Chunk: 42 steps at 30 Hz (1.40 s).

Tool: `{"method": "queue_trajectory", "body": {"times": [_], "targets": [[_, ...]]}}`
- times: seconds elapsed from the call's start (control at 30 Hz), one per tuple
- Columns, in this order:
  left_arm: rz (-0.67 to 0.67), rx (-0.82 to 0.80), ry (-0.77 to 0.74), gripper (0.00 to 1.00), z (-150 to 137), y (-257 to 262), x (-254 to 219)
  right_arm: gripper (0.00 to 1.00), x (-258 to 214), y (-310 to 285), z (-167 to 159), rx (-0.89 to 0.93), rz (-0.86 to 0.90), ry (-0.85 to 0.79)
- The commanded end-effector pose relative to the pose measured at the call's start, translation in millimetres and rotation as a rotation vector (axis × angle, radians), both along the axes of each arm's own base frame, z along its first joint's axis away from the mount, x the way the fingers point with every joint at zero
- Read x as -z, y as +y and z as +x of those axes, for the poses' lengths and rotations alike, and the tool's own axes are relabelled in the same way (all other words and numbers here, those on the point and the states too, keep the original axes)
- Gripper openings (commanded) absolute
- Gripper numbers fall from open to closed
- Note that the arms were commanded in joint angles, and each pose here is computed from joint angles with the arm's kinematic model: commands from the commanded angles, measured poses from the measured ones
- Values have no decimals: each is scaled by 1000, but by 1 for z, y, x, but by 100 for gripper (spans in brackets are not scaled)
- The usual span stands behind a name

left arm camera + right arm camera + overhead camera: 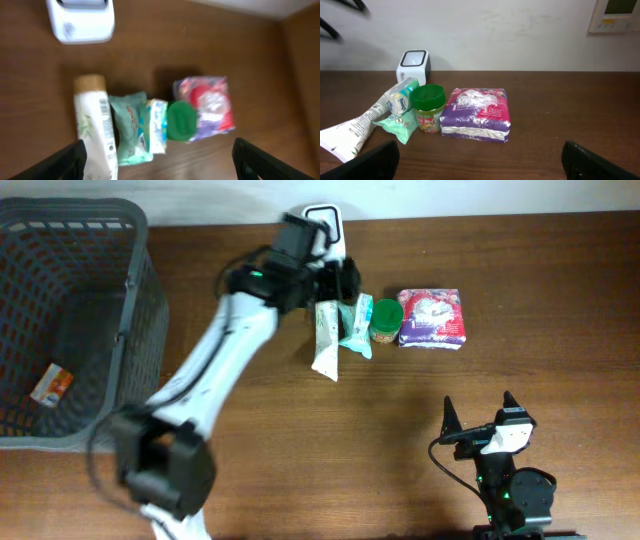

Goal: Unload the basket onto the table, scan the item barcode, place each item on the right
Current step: 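Carry the green box past the scanner and set it beside the tube, then return the left gripper into the basket toward the orange packet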

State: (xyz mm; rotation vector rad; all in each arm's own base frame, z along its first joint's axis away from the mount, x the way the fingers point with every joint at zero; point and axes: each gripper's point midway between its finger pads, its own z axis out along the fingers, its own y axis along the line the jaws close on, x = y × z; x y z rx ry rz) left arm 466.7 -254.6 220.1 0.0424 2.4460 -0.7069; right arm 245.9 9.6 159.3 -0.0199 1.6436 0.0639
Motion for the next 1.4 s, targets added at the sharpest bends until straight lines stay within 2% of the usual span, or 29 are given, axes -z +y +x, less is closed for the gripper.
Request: {"method": "queue_trajectory", "body": {"times": [0.0,0.17,0.3,0.37,0.5,0.6,0.7,0.8,0.87,1.03,1.17,1.27,1.37], "targets": [[-86,-56,-200,92,-23,52,-121,99,4,0,0,1,3,7],[-7,-173,-363,100,-55,148,-187,99,4,0,0,1,3,7],[130,-471,-390,99,-84,246,-206,99,4,0,0,1,3,7],[275,-639,-374,100,-100,299,-204,99,4,0,0,1,3,7],[660,-899,-265,98,-128,388,-190,99,4,0,0,1,3,7],[721,-961,-193,90,-119,415,-171,99,4,0,0,1,3,7],[766,-981,-126,97,-102,431,-147,99,4,0,0,1,3,7],[945,-927,-19,97,-87,456,-117,99,4,0,0,1,3,7],[1052,-780,77,95,-72,463,-85,99,4,0,0,1,3,7],[1149,-552,263,96,-57,468,-17,99,4,0,0,1,3,7],[1213,-343,393,86,-64,467,30,99,4,0,0,1,3,7],[1221,-292,463,96,-79,474,53,99,4,0,0,1,3,7],[1204,-308,535,96,-100,491,71,99,4,0,0,1,3,7]]}}
